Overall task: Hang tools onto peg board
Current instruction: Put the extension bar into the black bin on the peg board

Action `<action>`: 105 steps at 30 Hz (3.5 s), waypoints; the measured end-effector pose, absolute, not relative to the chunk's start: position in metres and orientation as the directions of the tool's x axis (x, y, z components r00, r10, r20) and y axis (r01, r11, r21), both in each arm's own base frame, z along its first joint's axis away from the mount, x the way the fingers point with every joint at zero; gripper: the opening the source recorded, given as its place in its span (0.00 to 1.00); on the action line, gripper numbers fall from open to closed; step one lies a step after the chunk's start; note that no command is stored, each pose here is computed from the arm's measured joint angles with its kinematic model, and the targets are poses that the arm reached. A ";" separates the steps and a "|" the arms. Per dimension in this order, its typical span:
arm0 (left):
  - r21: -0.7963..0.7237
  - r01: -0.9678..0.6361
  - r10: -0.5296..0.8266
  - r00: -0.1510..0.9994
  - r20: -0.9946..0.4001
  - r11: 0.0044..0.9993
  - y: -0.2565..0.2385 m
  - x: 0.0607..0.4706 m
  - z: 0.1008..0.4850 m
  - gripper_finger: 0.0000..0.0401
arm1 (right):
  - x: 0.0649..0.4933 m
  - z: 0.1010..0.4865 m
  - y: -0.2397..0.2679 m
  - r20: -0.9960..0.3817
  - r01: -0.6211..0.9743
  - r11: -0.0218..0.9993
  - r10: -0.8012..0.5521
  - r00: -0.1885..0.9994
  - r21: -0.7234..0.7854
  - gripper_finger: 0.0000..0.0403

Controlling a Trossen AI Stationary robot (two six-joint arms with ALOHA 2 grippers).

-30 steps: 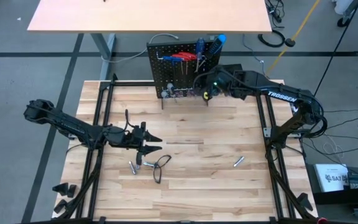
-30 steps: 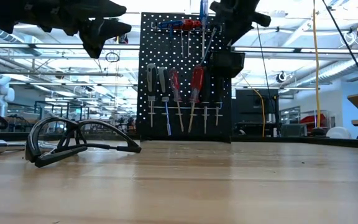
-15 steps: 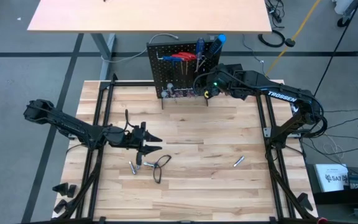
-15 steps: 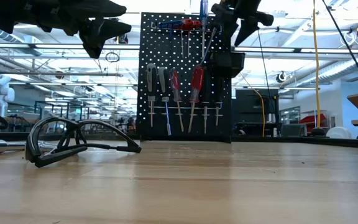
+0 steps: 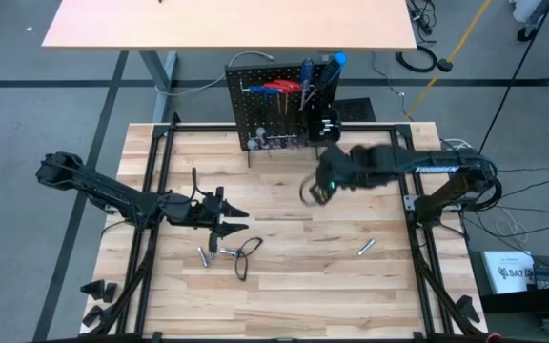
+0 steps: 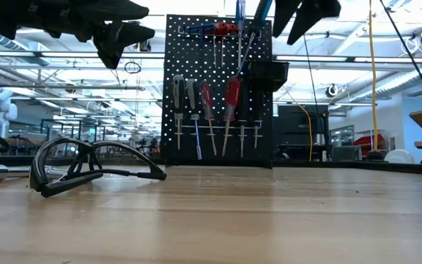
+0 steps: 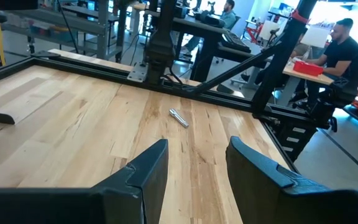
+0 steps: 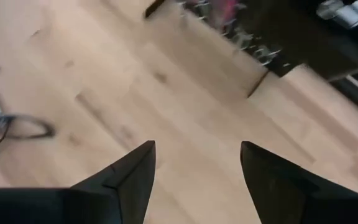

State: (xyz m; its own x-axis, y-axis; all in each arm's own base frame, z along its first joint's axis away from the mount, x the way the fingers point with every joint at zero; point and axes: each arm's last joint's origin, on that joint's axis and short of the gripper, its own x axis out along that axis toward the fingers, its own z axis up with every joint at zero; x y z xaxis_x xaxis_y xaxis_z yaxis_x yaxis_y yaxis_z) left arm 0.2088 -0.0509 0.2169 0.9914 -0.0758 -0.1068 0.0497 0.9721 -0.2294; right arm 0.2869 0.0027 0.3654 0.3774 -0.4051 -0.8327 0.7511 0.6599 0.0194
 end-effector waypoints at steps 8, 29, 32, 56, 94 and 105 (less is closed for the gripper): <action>-0.233 0.049 -0.076 0.992 -0.106 0.971 -0.051 0.209 0.217 0.41 | 0.277 0.330 0.068 -0.854 0.724 0.689 -0.365 0.371 0.020 0.56; -0.259 0.054 -0.083 0.991 -0.105 0.964 -0.053 0.208 0.217 0.41 | 0.250 0.240 0.137 -0.899 0.721 0.677 -0.211 0.383 0.149 0.56; -0.262 0.074 -0.105 0.989 -0.107 0.962 -0.059 0.207 0.218 0.41 | 0.249 0.239 0.136 -0.900 0.672 0.732 -0.212 0.381 0.112 0.56; -0.298 -0.084 0.029 0.982 -0.184 0.951 -0.133 0.280 0.246 0.41 | 0.256 0.243 0.148 -0.856 0.551 0.818 -0.161 0.490 0.162 0.56; -0.397 -0.161 0.103 0.981 -0.163 0.904 -0.234 0.333 0.215 0.41 | 0.198 0.215 0.202 -0.868 0.641 0.716 -0.102 0.486 0.275 0.56; -0.385 -0.171 0.113 0.979 -0.169 0.907 -0.231 0.334 0.214 0.41 | 0.196 0.204 0.198 -0.841 0.691 0.652 -0.150 0.520 0.312 0.56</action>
